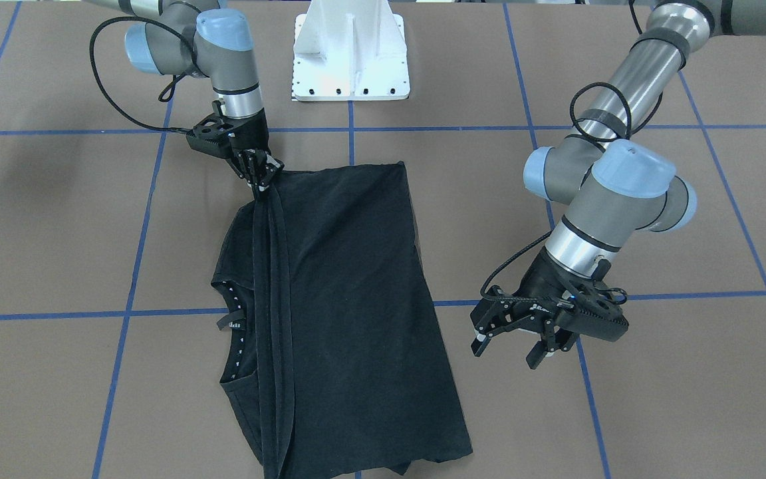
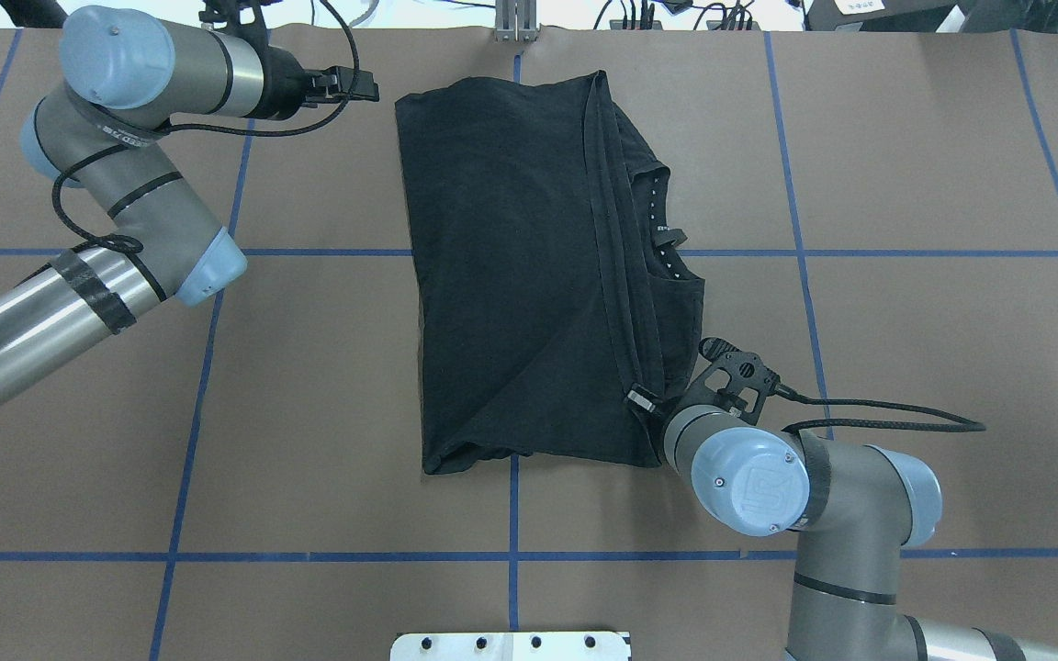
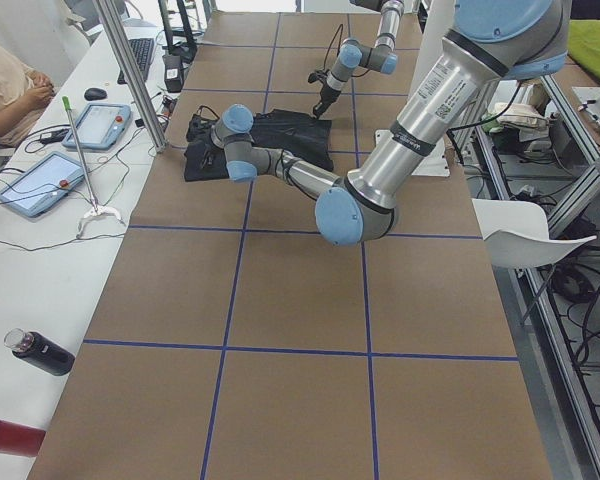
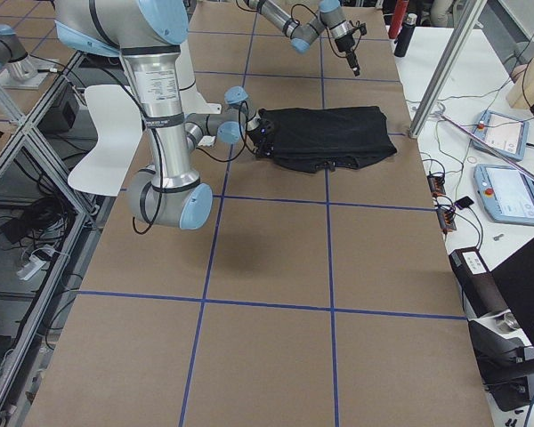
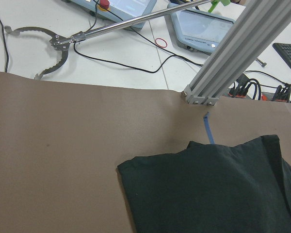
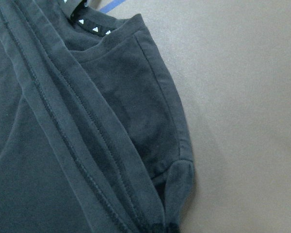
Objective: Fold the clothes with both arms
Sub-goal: 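Bring the left gripper to the shirt's other near corner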
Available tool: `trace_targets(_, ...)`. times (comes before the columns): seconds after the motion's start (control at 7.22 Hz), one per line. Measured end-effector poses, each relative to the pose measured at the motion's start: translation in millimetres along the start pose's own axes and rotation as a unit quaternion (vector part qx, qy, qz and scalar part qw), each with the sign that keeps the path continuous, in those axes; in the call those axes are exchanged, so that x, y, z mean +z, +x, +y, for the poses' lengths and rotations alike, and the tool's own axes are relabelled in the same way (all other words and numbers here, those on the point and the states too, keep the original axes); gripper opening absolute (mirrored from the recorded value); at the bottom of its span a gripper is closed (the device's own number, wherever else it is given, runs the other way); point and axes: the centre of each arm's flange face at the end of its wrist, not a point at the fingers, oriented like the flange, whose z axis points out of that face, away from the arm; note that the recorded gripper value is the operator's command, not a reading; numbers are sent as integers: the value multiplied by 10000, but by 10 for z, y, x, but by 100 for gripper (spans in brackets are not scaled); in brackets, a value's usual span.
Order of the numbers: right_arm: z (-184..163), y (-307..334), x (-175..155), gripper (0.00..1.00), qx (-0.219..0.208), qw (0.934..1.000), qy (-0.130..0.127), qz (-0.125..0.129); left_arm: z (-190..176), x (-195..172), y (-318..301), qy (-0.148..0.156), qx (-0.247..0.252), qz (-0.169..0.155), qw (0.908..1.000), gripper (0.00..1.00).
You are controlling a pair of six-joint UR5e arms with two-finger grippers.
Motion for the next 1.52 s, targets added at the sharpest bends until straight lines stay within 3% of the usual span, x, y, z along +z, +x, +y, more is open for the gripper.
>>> trace_targets(0.28, -76, 11, -137, 0, 42, 9999, -17, -90, 32, -49, -19, 12, -65, 36, 10000, 100)
trace_targets(0.55, -142, 142, -310, 0, 58, 9999, -56, -141, 323, -371, -209, -105, -608, 318, 9976, 100)
trace_targets(0.69, -140, 185, -359, 0, 57, 9998, -90, -146, 560, -589, -134, -366, -1169, 592, 9907, 100)
trace_targets(0.97, -158, 284, -490, 0, 54, 9997, -184, -164, 1273, -1100, 231, -987, -2268, 1050, 9632, 98)
trace_targets(1.11, -168, 321, -530, 0, 53, 9996, -227, -159, 1640, -1232, 399, -1213, -2666, 1118, 9496, 94)
trace_targets(1.52, -170, 351, -552, 0, 49, 9995, -272, -154, 2705, -1099, 977, -1621, -3158, 488, 9336, 87)
